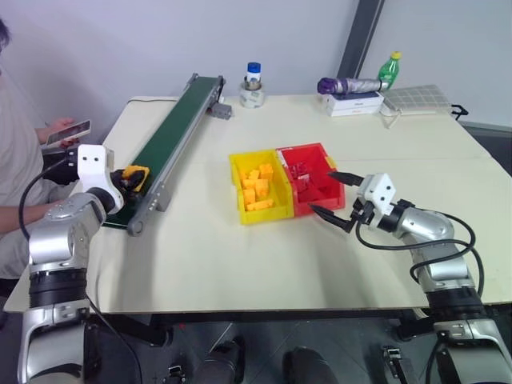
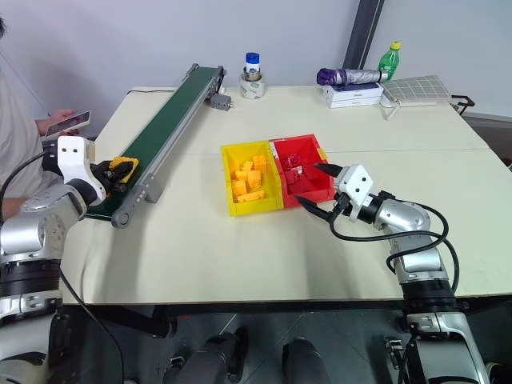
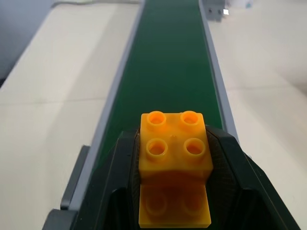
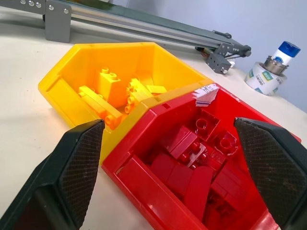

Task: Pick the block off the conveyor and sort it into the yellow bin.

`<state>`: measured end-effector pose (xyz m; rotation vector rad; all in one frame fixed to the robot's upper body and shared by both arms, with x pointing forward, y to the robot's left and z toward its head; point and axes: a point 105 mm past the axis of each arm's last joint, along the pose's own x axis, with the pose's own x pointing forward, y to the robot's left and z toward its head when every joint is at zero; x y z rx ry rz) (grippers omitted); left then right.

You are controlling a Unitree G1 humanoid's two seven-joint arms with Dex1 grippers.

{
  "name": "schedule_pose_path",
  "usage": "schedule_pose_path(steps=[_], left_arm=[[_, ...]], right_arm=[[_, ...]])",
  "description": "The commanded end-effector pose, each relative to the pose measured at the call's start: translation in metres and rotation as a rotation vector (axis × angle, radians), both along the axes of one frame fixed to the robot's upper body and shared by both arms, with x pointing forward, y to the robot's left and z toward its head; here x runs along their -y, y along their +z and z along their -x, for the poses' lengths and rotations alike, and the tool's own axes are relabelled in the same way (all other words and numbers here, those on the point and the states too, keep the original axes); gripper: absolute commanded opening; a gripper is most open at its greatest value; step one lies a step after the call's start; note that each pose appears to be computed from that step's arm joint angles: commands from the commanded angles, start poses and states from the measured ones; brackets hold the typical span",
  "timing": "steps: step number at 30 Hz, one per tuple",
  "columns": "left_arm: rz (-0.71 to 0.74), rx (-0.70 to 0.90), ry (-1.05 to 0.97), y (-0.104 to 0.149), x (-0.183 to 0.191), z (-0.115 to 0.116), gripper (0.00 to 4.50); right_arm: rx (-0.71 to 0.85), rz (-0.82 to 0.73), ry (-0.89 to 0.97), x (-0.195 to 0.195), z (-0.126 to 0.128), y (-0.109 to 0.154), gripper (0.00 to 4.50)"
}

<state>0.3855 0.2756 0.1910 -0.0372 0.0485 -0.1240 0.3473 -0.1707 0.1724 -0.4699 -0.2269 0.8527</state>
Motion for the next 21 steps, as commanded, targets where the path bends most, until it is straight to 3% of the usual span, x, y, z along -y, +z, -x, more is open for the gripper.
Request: schedule_pose_path(steps=[1, 7, 17, 21], left_arm=[[0.011, 0.216, -0.151, 0.055, 0.034, 0.007, 1.32], [-0.013, 0.240, -0.478, 0.052, 0.124, 0.015, 1.32], [0.068, 0.198, -0.537, 0.030, 0.210, -0.005, 1.32], [0.012, 0.203, -0.548, 0.025, 0.231, -0.013, 1.32]], right_arm=[[0.053, -0.006, 0.009, -0.001, 0.002, 0.013, 4.50], [0.057, -0.006, 0.009, -0.002, 0.001, 0.013, 4.50], [0.067, -0.015, -0.013, 0.000, 0.004, 0.012, 4.50], [0.072, -0.021, -0.026, 0.001, 0.005, 0.013, 4.50]])
